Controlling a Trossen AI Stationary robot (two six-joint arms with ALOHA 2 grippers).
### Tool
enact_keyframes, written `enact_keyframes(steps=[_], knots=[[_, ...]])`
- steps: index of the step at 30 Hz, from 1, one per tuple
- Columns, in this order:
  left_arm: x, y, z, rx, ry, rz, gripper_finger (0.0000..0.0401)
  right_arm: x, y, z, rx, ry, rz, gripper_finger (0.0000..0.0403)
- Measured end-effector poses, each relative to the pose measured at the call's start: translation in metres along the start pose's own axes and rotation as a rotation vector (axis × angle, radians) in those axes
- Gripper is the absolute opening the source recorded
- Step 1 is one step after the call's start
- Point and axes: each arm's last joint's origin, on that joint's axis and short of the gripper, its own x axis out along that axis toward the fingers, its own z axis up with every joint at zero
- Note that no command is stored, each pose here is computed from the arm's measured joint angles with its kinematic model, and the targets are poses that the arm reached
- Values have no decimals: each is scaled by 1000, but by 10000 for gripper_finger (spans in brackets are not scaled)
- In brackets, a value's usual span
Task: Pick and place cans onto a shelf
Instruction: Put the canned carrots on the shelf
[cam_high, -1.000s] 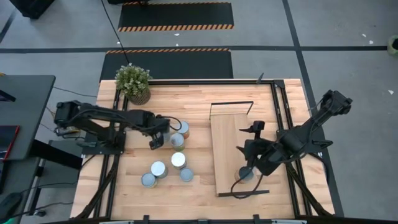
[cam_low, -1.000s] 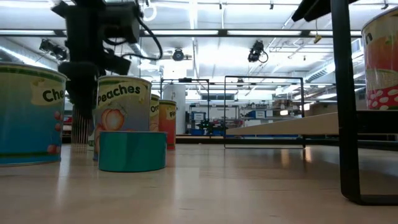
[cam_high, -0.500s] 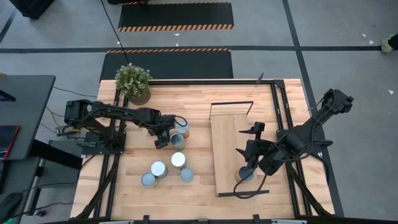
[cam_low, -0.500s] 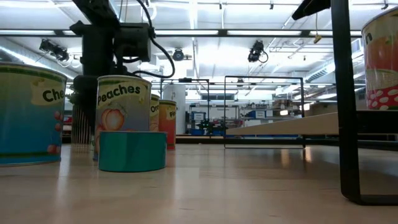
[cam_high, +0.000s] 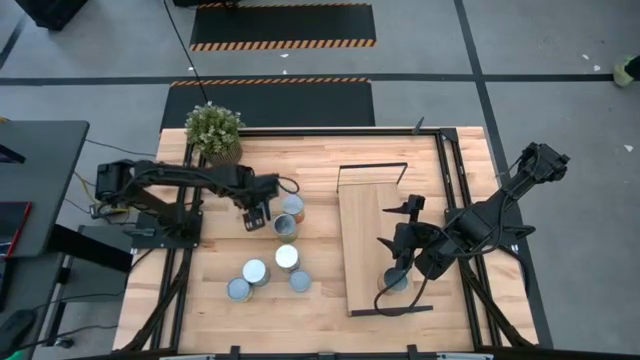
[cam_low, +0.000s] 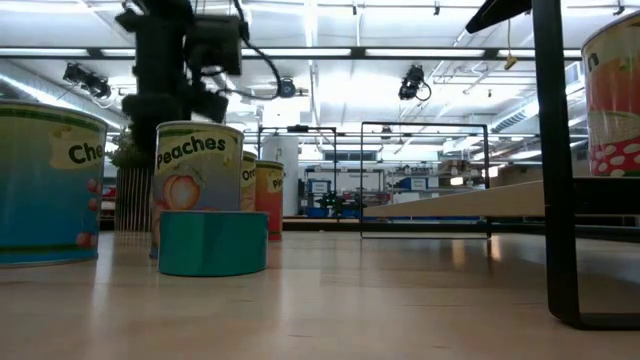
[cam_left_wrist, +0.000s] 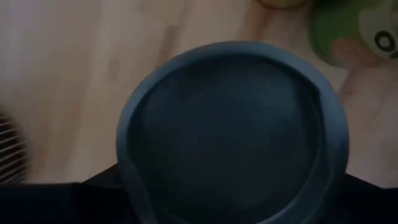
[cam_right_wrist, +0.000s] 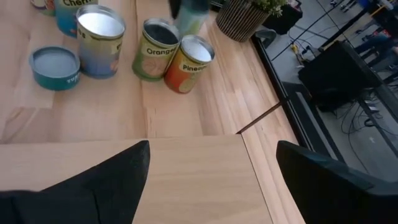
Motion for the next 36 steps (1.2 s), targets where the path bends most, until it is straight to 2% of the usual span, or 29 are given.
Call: enact_keyframes(steps=[5, 9, 11, 15, 19, 25, 31, 36], knots=[[-43, 11, 20, 6, -76, 106, 261, 1, -1, 1, 7, -9, -17, 357], [-73, 13, 44, 15, -282, 135, 257, 1, -2, 1, 15, -11, -27, 357], [-84, 12, 54, 14, -388, 101, 257, 2, -2, 1, 15, -13, -32, 357], [-91, 0, 67, 44, -525, -51, 259, 1, -3, 0, -27, -6, -41, 357], [-82, -31, 78, 101, -553, -156, 259, 1, -10, -3, -54, 29, -36, 357], [-64, -88, 92, 194, -607, -283, 260, -8, -30, -8, 5, 52, -47, 357], [-58, -138, 110, 265, -594, -323, 260, -20, -44, -12, 96, 43, -36, 357], [-56, -179, 137, 373, -555, -378, 260, -25, -48, -13, 127, 49, 6, 357]])
